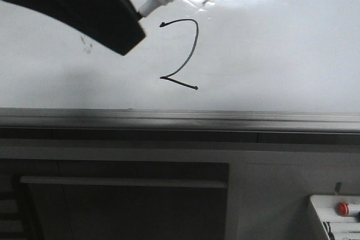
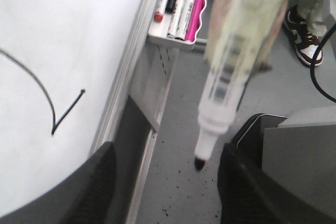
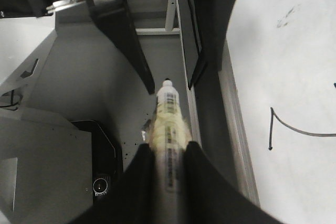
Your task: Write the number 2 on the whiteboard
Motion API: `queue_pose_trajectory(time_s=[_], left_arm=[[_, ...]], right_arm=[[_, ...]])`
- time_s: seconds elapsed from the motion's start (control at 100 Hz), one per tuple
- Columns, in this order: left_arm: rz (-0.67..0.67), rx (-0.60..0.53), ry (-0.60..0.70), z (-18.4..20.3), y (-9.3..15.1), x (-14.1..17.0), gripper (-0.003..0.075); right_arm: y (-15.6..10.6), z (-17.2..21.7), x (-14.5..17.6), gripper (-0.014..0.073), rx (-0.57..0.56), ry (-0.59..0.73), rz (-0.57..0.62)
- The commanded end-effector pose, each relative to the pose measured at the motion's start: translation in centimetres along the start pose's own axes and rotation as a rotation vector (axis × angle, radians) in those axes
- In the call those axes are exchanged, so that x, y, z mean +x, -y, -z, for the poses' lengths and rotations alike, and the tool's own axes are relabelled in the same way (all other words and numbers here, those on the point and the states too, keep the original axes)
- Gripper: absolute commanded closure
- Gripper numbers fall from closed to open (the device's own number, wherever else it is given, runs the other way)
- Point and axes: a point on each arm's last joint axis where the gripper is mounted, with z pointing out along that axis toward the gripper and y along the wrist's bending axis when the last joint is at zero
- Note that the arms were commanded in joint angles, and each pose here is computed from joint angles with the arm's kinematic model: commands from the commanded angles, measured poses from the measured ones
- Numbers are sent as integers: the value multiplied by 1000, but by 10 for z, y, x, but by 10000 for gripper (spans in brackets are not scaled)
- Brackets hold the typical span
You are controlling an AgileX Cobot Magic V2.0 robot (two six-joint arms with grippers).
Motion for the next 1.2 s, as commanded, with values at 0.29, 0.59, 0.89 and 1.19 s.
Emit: queue_pose_trajectory(time_s=[0.29,0.59,0.89,1.19], left_arm=[[-27,-7,135,5,1,-36,332],[-31,7,146,6,2,-38,470],[-28,9,149,6,2,-38,638],[-28,9,149,6,2,-38,705]], right_arm=[[0,9,-10,596,45,64,24],[0,9,-10,596,49,65,25],[-1,9,-9,596,36,59,25],[-3,9,-9,596,14,50,24]])
